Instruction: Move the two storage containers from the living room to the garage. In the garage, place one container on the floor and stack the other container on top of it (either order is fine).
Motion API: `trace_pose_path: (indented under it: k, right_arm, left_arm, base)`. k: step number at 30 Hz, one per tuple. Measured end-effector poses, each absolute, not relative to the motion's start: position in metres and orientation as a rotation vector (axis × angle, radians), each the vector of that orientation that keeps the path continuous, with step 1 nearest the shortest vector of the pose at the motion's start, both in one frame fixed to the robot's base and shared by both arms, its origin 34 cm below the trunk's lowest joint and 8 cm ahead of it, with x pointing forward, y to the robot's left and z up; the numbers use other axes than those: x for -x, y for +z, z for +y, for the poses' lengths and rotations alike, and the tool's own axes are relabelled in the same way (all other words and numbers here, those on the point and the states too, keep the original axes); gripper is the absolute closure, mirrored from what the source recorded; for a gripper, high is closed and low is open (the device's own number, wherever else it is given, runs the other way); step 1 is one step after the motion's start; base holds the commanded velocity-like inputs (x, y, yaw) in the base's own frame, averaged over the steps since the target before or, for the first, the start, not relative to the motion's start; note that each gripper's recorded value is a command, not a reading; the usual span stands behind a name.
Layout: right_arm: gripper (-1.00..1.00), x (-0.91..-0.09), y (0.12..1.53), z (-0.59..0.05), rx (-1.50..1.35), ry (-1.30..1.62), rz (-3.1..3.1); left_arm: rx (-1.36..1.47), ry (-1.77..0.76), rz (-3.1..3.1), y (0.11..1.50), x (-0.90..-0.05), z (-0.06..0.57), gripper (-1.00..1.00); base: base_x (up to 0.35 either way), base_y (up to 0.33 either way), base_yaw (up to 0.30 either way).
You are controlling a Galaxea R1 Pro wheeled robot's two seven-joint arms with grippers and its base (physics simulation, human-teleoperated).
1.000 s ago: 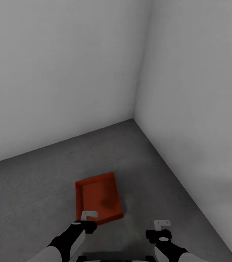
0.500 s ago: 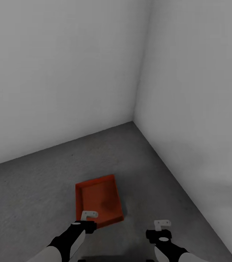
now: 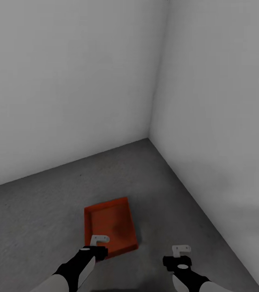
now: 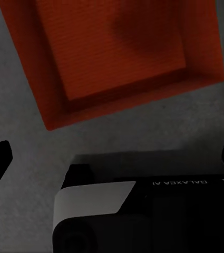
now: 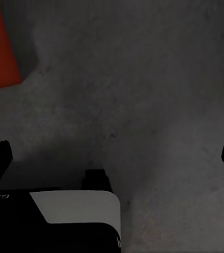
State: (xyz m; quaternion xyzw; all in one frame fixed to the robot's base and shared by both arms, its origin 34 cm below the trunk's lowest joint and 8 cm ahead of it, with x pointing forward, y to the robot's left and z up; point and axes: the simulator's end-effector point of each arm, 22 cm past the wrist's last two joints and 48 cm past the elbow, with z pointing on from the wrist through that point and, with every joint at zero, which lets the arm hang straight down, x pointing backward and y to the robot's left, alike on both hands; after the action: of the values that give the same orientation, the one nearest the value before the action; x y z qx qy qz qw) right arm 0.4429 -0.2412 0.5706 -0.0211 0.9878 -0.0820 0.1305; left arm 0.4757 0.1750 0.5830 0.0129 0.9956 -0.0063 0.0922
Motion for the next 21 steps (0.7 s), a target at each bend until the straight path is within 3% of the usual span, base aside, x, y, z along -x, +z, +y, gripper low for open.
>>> trace_pose_path:
  k: [21]
  right_arm:
    - [-1.00, -0.456, 0.581, -0.241, 0.057, -0.237, 2.837]
  left_arm:
    - [-0.039, -0.020, 2.926, 0.595, -0.488, 0.175, -1.00]
  base:
    - [0.000, 0.000, 0.000]
